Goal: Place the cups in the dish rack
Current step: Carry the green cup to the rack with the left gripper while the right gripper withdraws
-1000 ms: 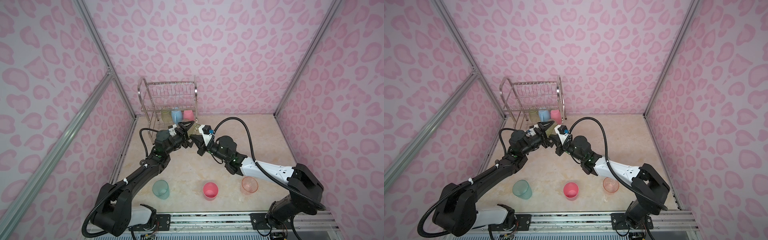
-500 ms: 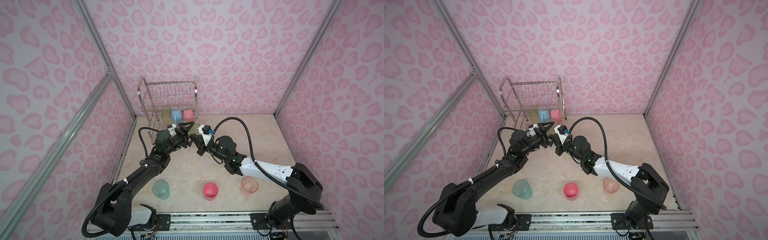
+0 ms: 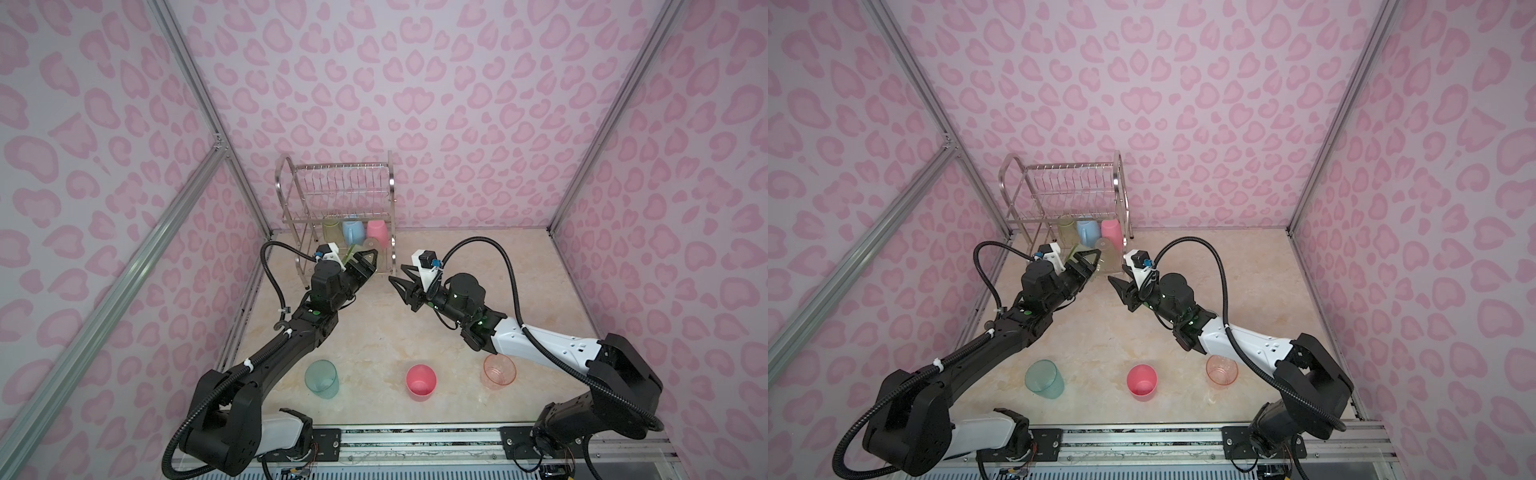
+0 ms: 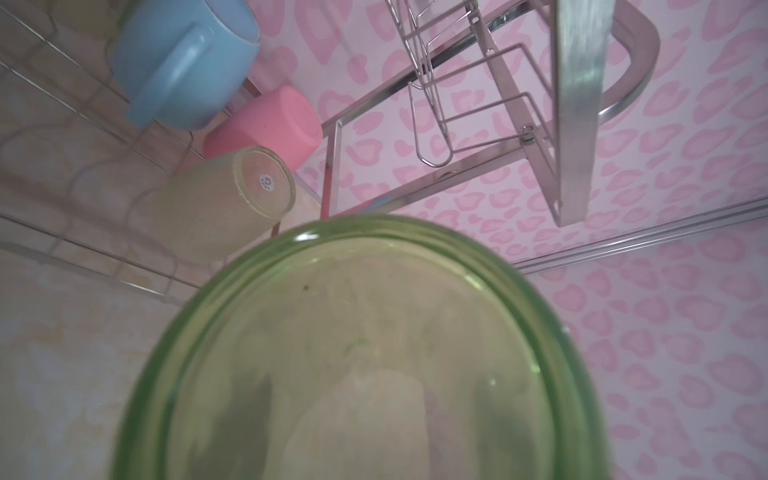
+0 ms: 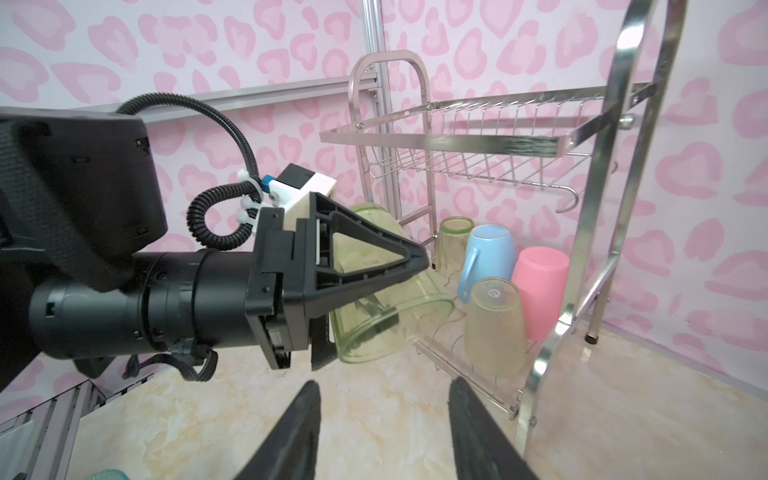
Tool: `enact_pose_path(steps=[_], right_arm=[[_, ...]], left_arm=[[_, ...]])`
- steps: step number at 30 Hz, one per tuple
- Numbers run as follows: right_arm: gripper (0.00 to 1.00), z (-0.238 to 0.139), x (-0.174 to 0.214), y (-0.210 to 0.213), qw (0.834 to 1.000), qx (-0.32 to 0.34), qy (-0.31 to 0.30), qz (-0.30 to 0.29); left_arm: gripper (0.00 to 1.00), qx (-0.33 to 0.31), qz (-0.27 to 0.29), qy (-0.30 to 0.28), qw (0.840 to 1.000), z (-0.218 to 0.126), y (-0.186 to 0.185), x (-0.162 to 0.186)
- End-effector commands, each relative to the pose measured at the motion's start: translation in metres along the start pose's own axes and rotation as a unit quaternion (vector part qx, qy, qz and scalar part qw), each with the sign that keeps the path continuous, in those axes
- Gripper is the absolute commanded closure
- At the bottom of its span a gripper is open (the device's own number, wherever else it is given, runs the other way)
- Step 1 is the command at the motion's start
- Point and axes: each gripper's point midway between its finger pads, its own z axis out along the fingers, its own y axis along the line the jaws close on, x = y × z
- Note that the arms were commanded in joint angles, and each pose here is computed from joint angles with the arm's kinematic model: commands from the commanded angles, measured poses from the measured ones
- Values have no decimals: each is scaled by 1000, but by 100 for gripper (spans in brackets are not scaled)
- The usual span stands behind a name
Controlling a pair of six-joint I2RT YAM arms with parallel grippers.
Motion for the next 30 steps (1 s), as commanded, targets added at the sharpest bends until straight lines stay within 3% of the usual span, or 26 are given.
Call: enact_pose_path(steps=[1, 8, 15, 24, 30], right_arm=[[50, -5, 5, -14, 1000, 22, 5, 2], [50, -16, 4, -32, 999, 43, 1, 6], [51, -27, 11, -47, 998, 61, 7, 10], [51, -36, 15, -63, 997, 79, 3, 18], [51, -42, 21, -72, 995, 92, 5, 22]], left_arm=[[26, -72, 146, -39, 986, 7, 25, -16], [26, -176, 275, -69, 943, 14, 77, -24], [26, -236, 314, -91, 915, 26, 104, -32], [26, -279, 336, -98, 894, 67, 119, -45], [26, -292, 322, -97, 895, 79, 136, -49]])
